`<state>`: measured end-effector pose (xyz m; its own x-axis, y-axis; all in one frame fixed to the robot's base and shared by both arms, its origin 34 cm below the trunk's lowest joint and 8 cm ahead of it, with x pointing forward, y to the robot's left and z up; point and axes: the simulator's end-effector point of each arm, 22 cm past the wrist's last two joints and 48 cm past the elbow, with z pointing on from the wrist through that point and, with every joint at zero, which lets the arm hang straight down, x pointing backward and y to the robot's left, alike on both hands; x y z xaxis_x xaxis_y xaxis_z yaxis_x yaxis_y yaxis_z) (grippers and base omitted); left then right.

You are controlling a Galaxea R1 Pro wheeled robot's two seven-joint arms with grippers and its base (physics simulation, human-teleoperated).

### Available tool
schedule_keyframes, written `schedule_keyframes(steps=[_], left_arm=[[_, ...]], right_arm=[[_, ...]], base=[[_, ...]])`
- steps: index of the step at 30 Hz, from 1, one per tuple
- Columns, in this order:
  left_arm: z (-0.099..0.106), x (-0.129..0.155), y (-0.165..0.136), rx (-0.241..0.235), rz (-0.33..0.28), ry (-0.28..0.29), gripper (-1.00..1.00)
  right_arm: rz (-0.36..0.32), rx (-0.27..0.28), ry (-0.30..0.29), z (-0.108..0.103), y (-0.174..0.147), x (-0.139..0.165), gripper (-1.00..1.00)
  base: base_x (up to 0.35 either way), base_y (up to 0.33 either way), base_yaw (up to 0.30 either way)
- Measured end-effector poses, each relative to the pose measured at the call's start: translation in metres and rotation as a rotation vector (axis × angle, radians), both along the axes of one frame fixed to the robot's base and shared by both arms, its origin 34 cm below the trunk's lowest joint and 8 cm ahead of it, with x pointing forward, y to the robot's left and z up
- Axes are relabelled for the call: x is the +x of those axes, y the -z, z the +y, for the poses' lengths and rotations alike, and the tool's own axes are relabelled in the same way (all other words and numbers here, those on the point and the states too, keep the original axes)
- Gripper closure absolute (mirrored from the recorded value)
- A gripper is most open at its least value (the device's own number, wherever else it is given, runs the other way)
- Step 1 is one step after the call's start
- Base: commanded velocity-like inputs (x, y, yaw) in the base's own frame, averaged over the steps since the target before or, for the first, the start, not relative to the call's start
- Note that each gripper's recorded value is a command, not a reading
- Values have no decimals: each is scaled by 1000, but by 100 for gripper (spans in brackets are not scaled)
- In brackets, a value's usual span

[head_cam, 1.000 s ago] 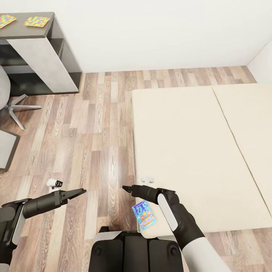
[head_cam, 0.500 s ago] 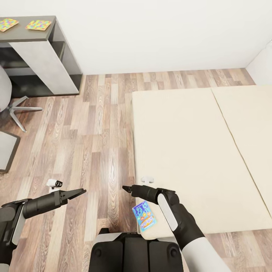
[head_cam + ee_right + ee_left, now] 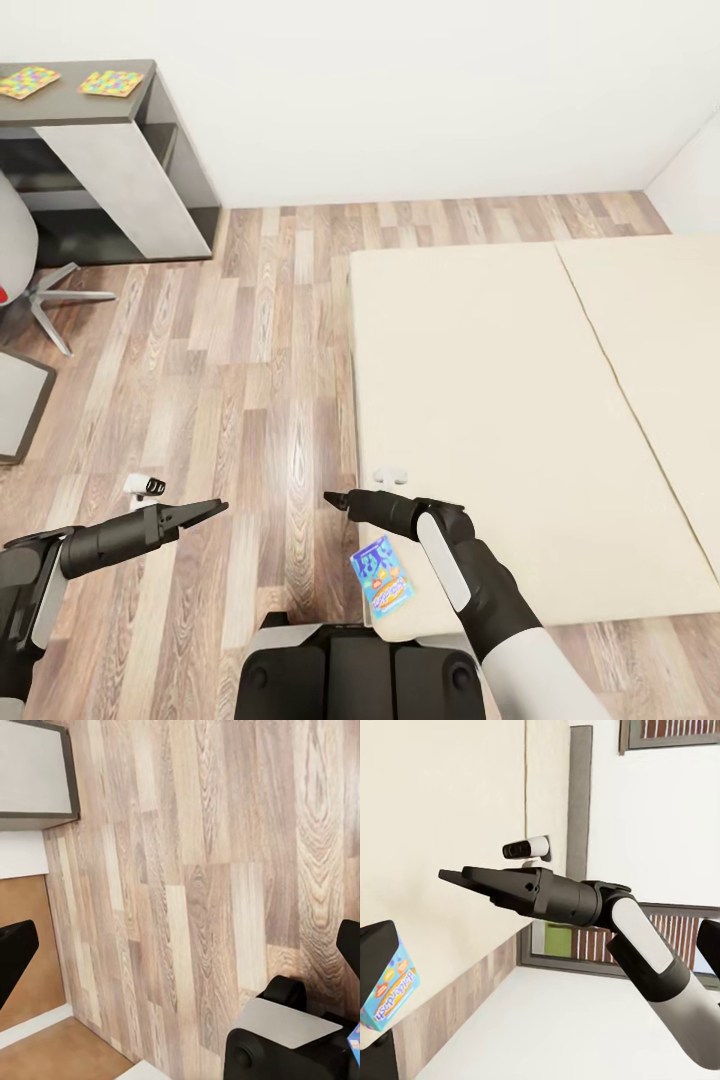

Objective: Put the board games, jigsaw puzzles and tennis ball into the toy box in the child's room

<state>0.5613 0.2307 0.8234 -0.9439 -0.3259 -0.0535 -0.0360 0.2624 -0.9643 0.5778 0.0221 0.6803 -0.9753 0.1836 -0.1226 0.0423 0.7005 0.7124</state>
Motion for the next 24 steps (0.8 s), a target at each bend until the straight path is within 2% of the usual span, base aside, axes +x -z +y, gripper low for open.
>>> schedule_keyframes(steps=[24], left_arm=[[1, 7, -18, 2, -41, 0, -100]], right_arm=[[-41, -1, -1, 0, -19, 13, -100]], base=[[0, 0, 0]])
